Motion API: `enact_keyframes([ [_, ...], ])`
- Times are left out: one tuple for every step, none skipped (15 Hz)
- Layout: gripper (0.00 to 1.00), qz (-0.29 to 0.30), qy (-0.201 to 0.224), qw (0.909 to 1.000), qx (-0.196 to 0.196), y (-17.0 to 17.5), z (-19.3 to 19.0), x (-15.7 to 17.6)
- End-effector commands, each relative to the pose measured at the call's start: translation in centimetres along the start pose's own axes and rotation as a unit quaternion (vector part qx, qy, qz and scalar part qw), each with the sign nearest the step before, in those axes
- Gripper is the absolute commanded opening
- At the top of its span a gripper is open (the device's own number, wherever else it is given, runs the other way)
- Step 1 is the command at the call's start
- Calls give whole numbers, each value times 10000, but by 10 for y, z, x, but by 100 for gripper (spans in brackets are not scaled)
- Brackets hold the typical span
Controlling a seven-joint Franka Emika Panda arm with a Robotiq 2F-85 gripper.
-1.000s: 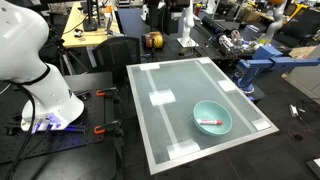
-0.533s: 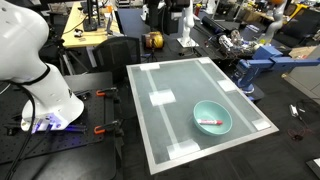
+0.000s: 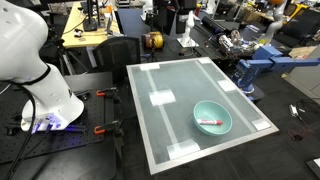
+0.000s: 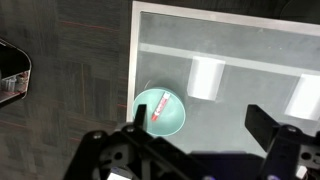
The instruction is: Remove the marker from the bowl and put it on the table
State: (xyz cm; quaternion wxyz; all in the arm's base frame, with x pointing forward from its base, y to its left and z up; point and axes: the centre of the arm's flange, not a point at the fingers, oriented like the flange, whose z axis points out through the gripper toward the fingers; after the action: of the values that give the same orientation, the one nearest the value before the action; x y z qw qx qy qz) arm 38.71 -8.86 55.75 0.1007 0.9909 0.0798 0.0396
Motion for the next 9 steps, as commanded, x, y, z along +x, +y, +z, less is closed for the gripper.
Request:
enact_keyframes([
  [100, 327, 105, 9994, 7, -6, 9, 37],
  [100, 443, 137, 9989, -24, -8, 13, 45],
  [100, 573, 164, 9982, -22, -9, 18, 53],
  [100, 697, 199, 9974, -5, -9, 22, 60],
  [100, 851, 233, 9961, 1, -10, 28, 67],
  [100, 1001, 262, 9946, 14, -9, 32, 73],
  [100, 1151, 289, 9929, 41, -9, 38, 78],
  [100, 1299, 323, 9910, 68, -7, 43, 83],
  [100, 1463, 352, 9886, 102, -6, 49, 88],
])
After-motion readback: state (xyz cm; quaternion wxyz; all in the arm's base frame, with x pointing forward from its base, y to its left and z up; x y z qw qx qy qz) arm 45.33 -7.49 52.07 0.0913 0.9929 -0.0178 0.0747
